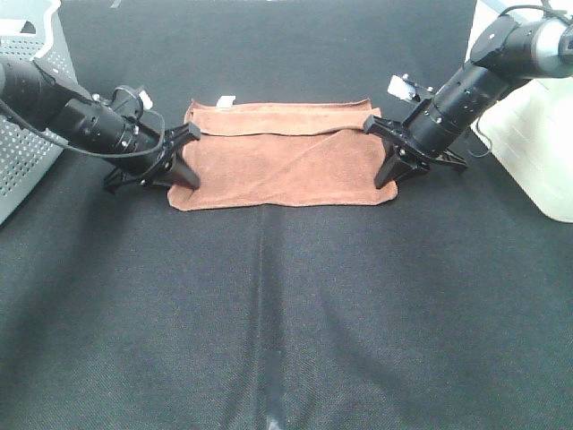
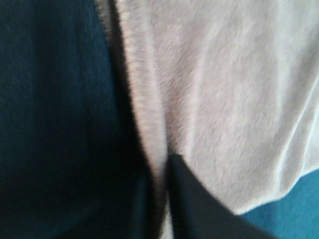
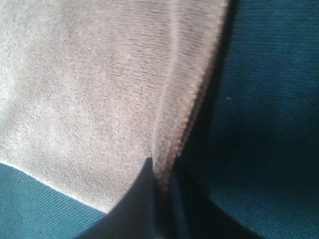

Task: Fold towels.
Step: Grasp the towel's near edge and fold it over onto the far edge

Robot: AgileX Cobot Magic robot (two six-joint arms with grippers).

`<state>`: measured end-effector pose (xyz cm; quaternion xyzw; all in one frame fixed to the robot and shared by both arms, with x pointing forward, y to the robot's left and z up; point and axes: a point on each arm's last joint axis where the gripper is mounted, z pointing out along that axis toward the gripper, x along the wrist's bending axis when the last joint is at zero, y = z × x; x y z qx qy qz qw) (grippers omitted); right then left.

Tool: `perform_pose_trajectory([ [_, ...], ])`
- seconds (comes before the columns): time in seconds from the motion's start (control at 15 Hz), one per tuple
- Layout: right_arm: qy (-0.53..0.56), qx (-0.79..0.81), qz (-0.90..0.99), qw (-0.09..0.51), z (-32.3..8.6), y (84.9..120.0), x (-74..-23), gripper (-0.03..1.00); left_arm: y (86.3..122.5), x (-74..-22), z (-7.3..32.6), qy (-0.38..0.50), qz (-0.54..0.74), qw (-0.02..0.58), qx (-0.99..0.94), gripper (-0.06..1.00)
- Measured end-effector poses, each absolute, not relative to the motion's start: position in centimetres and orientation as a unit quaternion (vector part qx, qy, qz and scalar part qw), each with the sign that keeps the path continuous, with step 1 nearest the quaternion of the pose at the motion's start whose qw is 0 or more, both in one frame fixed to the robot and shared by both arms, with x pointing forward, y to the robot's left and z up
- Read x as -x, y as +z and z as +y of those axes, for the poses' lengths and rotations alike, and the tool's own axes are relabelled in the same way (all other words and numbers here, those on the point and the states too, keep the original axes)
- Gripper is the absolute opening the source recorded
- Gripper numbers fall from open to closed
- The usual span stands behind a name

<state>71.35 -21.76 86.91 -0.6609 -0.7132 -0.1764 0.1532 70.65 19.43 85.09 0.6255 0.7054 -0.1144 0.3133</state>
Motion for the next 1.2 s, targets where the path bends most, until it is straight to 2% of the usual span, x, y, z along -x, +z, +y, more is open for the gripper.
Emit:
perform_pose_trajectory([
  [0.07,-0.176,0.662,-0.712,0.153,-21.8,87.0,-71.4,0.00,85.0,-70.4,19.4,-0.123,0.703,0.309,-0.629,0.03],
  [0.13,-0.177,0.663,-0.711,0.154,-21.7,87.6,-71.3,0.00,85.2,-70.3,19.3,-0.127,0.699,0.306,-0.634,0.01],
  [0.33,-0.180,0.661,-0.711,0.156,-21.7,89.5,-71.0,0.00,86.0,-70.0,19.2,-0.130,0.686,0.299,-0.651,0.01],
  [0.6,-0.147,0.646,-0.720,0.207,-21.4,90.4,-69.6,0.00,88.2,-68.7,19.7,-0.131,0.667,0.252,-0.689,0.01],
  [0.8,-0.122,0.641,-0.723,0.226,-20.4,91.2,-66.5,0.00,89.8,-65.8,20.3,-0.136,0.663,0.223,-0.702,0.01],
  [1.0,-0.111,0.664,-0.709,0.209,-20.9,90.5,-62.9,0.00,89.7,-62.5,21.0,-0.131,0.673,0.204,-0.699,0.01],
  [1.2,-0.087,0.672,-0.701,0.221,-21.2,89.0,-60.5,0.00,88.6,-60.4,21.2,-0.135,0.672,0.184,-0.705,0.01],
])
